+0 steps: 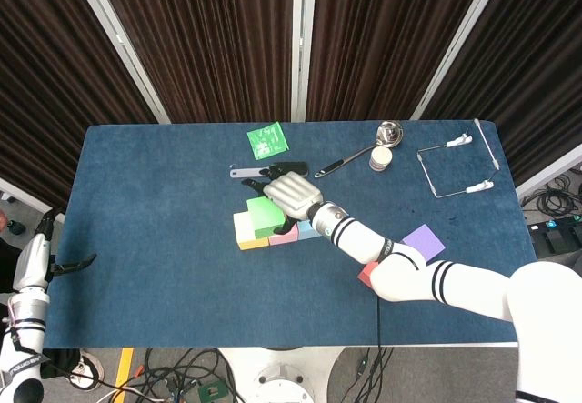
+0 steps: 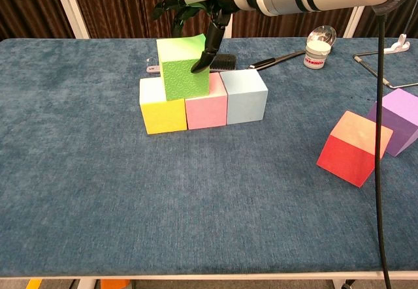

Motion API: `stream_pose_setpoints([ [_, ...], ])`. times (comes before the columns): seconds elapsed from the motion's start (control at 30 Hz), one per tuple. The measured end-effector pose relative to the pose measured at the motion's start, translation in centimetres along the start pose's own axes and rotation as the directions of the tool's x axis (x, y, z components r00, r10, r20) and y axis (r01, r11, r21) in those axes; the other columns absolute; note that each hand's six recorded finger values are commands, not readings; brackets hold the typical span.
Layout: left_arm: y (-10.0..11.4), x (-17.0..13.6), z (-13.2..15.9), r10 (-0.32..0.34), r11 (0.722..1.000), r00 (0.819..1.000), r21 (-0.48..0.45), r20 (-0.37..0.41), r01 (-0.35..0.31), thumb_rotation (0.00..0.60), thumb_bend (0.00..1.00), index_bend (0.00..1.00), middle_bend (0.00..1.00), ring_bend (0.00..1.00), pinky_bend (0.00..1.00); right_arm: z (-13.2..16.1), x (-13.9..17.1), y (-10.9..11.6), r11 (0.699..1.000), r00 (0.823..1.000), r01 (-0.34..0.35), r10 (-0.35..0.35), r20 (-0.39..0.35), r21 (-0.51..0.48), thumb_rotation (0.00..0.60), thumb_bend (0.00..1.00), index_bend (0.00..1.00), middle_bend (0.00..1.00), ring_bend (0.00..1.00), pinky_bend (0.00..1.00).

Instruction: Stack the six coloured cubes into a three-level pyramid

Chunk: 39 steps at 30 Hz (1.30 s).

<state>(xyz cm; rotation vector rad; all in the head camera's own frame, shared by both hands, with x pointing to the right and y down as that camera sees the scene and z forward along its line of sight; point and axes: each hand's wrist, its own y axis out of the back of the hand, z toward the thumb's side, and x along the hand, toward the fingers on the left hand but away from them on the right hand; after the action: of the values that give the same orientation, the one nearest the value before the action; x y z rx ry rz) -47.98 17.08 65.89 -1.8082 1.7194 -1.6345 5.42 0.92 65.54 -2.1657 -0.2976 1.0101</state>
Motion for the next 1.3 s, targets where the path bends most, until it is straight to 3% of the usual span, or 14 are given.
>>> stream_pose_setpoints([
  [0.23,0.01,0.09,0.13,0.000,1.000,1.000,0.001,0.003,0.000,0.600,0.14,0.05,0.00,0.00,0.11,-0.10,0.04,0.13,1.000,1.000,0.010,-0.010,0.005,0.011,0.600,0.05,0.00,0.41,0.00,0.00],
  [0.6,0.01,0.02,0.01,-0.002,1.000,1.000,0.001,0.001,0.002,0.600,0.14,0.05,0.00,0.00,0.11,-0.22,-0.09,0.04,1.000,1.000,0.010,-0.010,0.017,0.017,0.600,0.03,0.00,0.40,0.00,0.00],
  [1.0,-0.03,-0.01,-0.04,-0.007,1.000,1.000,-0.001,0.001,0.007,0.600,0.14,0.05,0.00,0.00,0.11,-0.55,0.04,0.03,1.000,0.999,0.008,-0.009,0.031,0.021,0.600,0.00,0.00,0.15,0.00,0.00],
  [1.3,0.05,-0.07,0.04,-0.008,1.000,1.000,-0.008,0.004,0.008,0.600,0.14,0.05,0.00,0.00,0.11,-0.32,0.20,0.04,1.000,1.000,0.010,-0.010,0.027,0.008,0.600,0.00,0.00,0.09,0.00,0.00],
])
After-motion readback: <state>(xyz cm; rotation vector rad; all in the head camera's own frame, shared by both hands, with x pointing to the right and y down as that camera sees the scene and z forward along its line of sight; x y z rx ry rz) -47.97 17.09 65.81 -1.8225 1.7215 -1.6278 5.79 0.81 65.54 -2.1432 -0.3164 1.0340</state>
